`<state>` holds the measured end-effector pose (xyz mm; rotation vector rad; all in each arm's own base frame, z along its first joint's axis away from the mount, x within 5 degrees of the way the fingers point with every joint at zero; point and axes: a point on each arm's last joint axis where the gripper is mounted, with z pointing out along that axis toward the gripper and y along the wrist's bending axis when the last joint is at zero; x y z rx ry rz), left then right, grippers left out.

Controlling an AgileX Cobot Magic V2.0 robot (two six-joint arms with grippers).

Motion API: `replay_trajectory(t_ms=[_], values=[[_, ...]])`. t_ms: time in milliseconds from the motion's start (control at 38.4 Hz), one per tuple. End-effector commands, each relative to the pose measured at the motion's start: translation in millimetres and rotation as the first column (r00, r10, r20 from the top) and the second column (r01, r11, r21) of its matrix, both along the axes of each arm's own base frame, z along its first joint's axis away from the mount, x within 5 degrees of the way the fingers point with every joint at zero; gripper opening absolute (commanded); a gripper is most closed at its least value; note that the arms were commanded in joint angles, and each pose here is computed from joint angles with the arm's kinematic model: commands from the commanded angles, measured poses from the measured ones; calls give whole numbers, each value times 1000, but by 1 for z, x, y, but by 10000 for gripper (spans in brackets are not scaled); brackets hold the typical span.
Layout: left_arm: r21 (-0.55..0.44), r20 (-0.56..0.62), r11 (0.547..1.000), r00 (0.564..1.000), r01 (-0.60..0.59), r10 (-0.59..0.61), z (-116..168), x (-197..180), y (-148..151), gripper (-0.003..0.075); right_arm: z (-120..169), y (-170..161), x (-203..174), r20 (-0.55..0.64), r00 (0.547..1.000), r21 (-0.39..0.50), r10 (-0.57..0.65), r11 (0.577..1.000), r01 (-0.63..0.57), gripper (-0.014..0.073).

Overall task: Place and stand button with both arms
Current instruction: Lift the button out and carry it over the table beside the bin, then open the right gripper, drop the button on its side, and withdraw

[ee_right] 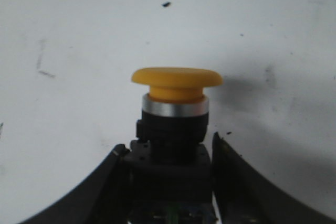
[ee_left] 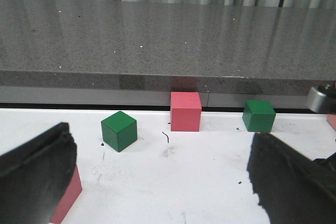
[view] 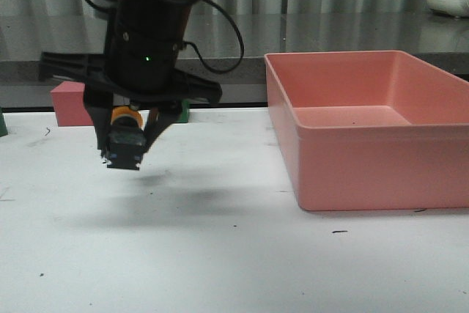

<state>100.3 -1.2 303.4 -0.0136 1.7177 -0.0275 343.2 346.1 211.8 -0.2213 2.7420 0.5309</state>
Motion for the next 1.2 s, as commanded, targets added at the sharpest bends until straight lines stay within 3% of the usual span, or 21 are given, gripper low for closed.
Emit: replay_trajectory(t_ms=[0,469,547,677,782,886,964,1146,1172], values=[[-11,103,1000,995,2,-1,18,2,0,638,31,-1,5,41,995,106,-90,991,85,171],[-11,103,1000,995,2,-1,18,2,0,638,4,2,8,-21,994,63,-112,992,113,307],[-11,103,1000,995,2,-1,18,2,0,638,4,2,8,-21,993,65,-113,991,114,364],[-11,103,1000,995,2,-1,18,2,0,638,4,2,8,-22,993,71,-114,991,115,530],[-11,103,1000,995,2,-1,18,2,0,638,21,2,8,-7,994,88,-110,990,110,562],[-11,103,1000,995,2,-1,18,2,0,638,63,1,6,106,994,114,-17,993,5,555],[-11,103,1000,995,2,-1,18,2,0,638,91,-3,2,194,978,95,77,991,-97,444],[-11,103,1000,995,2,-1,18,2,0,638,132,-21,-10,250,959,69,138,985,-159,-77],[-11,103,1000,995,2,-1,18,2,0,638,138,-26,-10,257,956,66,139,985,-161,-61]])
